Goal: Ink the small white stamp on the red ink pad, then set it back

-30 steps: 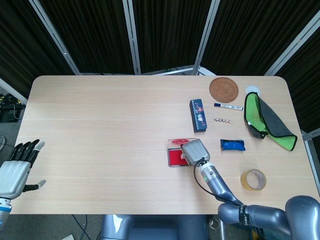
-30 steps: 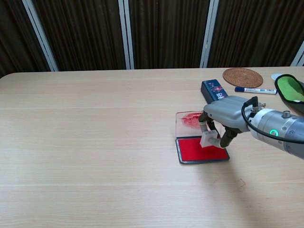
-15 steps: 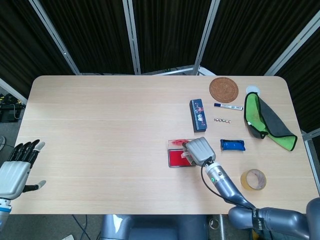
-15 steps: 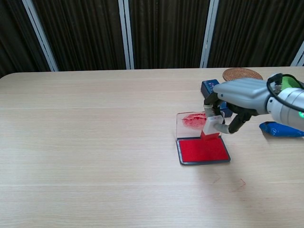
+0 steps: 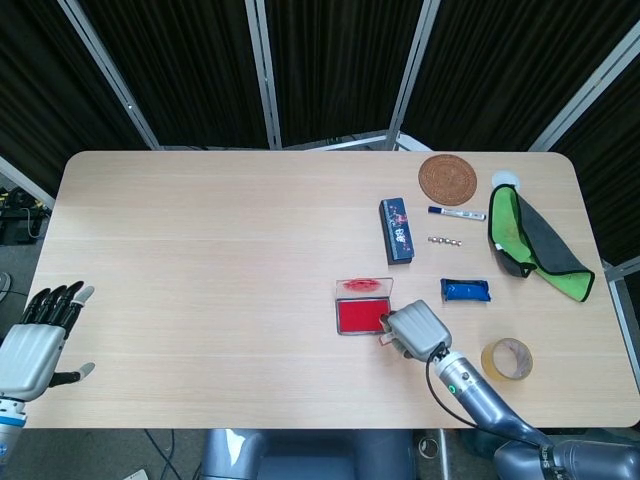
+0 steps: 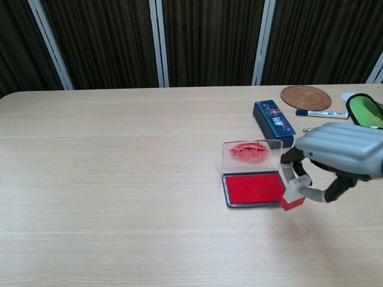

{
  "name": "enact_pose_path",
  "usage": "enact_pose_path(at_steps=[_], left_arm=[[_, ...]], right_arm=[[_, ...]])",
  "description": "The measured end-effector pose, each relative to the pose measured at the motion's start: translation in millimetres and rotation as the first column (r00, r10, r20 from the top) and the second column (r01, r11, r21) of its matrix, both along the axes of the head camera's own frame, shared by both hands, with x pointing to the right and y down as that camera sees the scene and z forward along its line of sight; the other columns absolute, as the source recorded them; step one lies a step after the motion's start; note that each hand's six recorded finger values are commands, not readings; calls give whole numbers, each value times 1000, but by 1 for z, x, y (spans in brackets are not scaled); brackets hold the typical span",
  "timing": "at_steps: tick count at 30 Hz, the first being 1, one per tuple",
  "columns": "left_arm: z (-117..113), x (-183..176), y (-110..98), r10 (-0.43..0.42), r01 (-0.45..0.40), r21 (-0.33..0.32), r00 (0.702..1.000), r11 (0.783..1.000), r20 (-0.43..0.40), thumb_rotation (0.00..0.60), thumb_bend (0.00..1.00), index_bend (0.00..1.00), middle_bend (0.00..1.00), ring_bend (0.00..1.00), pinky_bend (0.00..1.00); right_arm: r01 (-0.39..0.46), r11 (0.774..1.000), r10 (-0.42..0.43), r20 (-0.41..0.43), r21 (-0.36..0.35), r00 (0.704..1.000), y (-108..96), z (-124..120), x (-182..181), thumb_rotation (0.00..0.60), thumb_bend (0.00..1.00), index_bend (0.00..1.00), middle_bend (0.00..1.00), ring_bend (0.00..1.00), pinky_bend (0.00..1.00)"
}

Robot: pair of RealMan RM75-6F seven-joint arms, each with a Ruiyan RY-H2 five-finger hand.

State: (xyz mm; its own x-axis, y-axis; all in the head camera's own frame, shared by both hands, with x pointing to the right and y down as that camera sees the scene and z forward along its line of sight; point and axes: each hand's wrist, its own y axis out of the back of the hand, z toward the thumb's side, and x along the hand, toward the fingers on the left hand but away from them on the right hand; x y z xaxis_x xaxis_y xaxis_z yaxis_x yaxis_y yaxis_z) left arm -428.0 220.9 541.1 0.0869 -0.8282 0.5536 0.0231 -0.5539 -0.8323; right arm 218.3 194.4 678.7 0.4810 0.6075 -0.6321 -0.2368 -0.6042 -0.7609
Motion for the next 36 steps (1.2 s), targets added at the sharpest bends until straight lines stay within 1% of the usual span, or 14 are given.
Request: enact_pose_path(at_steps=[4, 12, 16, 21, 26, 32, 34, 35, 36], left_arm=[[0, 0, 0, -1, 1, 0, 1000, 1000, 1, 600, 0, 0, 0, 0, 0], [0, -1, 0, -3, 3, -1, 1000, 1000, 3, 600, 0, 0, 0, 0, 0], [0, -1, 1, -2, 2, -3, 1000, 1000, 3, 600, 0, 0, 0, 0, 0], [2, 1, 2, 8, -8, -9, 1000, 1000, 5, 600, 0, 0, 0, 0, 0], [2, 1, 3, 7, -7, -10, 1000, 1000, 4, 600, 0, 0, 0, 0, 0], [4, 3, 5, 17, -17, -21, 1000, 1000, 6, 600, 0, 0, 0, 0, 0], [4, 3, 5, 17, -17, -22, 1000, 1000, 6, 600, 0, 0, 0, 0, 0], [4, 3, 5, 17, -17, -22, 1000, 1000, 6, 600, 0, 0, 0, 0, 0], [4, 3, 5, 17, -17, -21, 1000, 1000, 6, 600, 0, 0, 0, 0, 0]], right_arm=[[11, 1000, -11, 1, -8, 1000, 12, 8, 5, 600, 584, 568, 567, 866, 968], [21, 1000, -21, -2, -15, 1000, 23, 19, 9, 600, 563, 553, 566, 866, 968], [27, 1000, -27, 2, -16, 1000, 26, 21, 9, 600, 473, 517, 555, 866, 968], [29, 999, -29, 12, -20, 1000, 29, 23, 9, 600, 374, 449, 515, 866, 968], [31, 999, -31, 10, -23, 999, 31, 24, 11, 600, 299, 415, 476, 866, 968], [35, 999, -35, 8, -19, 999, 31, 24, 11, 600, 248, 397, 433, 866, 968], [36, 999, -36, 7, -20, 999, 31, 23, 11, 600, 233, 373, 409, 866, 968], [35, 999, -35, 7, -20, 999, 31, 23, 11, 600, 223, 342, 384, 866, 968], [34, 999, -34, 8, -20, 999, 31, 23, 11, 600, 213, 287, 351, 866, 968]])
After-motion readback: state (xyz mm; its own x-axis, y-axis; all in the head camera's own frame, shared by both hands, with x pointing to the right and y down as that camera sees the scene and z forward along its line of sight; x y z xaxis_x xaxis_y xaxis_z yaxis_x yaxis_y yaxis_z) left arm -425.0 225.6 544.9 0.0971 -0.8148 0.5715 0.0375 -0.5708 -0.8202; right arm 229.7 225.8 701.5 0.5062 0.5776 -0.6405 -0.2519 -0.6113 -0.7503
